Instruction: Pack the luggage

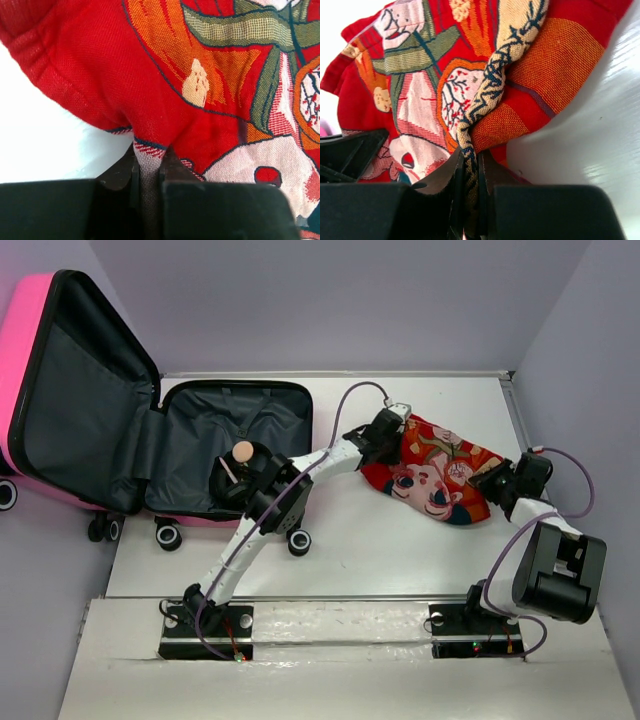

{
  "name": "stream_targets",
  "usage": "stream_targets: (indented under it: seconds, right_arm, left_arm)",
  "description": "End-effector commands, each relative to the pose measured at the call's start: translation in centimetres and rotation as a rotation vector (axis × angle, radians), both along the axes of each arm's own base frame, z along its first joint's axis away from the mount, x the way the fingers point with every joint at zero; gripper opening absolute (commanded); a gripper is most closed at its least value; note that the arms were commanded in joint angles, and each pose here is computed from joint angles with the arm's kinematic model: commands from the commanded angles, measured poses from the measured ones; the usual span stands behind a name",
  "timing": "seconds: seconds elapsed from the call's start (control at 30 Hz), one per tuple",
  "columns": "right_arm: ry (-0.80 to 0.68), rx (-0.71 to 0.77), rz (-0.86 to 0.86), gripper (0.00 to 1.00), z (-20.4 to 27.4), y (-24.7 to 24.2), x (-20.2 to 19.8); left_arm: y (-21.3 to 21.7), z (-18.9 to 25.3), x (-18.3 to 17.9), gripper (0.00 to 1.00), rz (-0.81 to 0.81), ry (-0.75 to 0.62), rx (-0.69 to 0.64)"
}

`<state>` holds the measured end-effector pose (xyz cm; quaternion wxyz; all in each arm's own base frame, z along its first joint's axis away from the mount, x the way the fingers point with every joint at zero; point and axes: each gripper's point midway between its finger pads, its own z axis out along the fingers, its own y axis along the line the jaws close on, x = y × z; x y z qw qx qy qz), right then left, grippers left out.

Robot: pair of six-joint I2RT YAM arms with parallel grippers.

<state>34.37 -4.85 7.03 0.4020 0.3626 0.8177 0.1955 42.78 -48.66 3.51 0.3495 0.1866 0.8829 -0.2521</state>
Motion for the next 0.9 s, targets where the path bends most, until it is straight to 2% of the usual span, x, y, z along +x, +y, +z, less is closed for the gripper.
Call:
stream_targets:
  seconds: [0.0, 0.17, 0.27, 0.4, 0.57, 0.6, 0.67, 0.7, 0.77, 0.8, 0.83, 0.87]
  right_arm:
    - [-0.102, 0.016, 0.051, 0.07, 2.3, 0.9, 0.8]
    - [-0.163, 0.028, 0.114, 0.07, 4.3, 2.2, 0.9]
    - [-0.226, 0.054, 0.164, 0.07, 6.7, 3.5, 1.1]
    - [-0.317, 0.09, 0.249, 0.07, 10.7, 6.1, 1.7]
    - [-0.403, 0.093, 0.385, 0.07, 15.7, 12.5, 3.6]
    - [-0.442, 0.1, 0.445, 0.07, 17.9, 15.1, 3.9]
    - [-0.458, 0.11, 0.472, 0.07, 18.7, 17.4, 5.1]
    - [-0.499, 0.124, 0.492, 0.07, 20.8, 18.6, 5.8]
    - [-0.493, 0.153, 0.568, 0.07, 20.7, 22.9, 6.9]
    - [-0.543, 0.156, 0.596, 0.07, 22.9, 24.6, 7.6]
    - [-0.501, 0.165, 0.623, 0.07, 21.1, 26.3, 7.7]
    - [-0.545, 0.183, 0.686, 0.07, 23.1, 29.6, 7.6]
  left_arm:
    - [0.4, -2.1, -3.9, 0.06, -0.077, 0.114, 0.027]
    - [1.2, 6.9, -2.2, 0.06, -0.055, -0.02, -0.074]
    - [2.6, 15.3, -1.3, 0.06, -0.043, -0.128, -0.168]
    - [5.5, 22.4, 1.1, 0.06, -0.027, -0.175, -0.254]
    - [12.1, 28.4, 4.6, 0.06, 0.079, -0.231, -0.289]
    - [13.3, 30.4, 4.4, 0.06, 0.084, -0.251, -0.312]
    - [15.9, 31.6, 4.8, 0.06, 0.121, -0.26, -0.314]
    - [18.9, 33.2, 5.6, 0.06, 0.179, -0.288, -0.319]
    - [22.4, 33.0, 6.2, 0.06, 0.254, -0.28, -0.296]
    - [26.1, 33.0, 6.6, 0.06, 0.333, -0.281, -0.278]
    - [27.8, 34.2, 6.7, 0.06, 0.373, -0.311, -0.28]
    - [29.7, 32.7, 6.7, 0.06, 0.424, -0.287, -0.249]
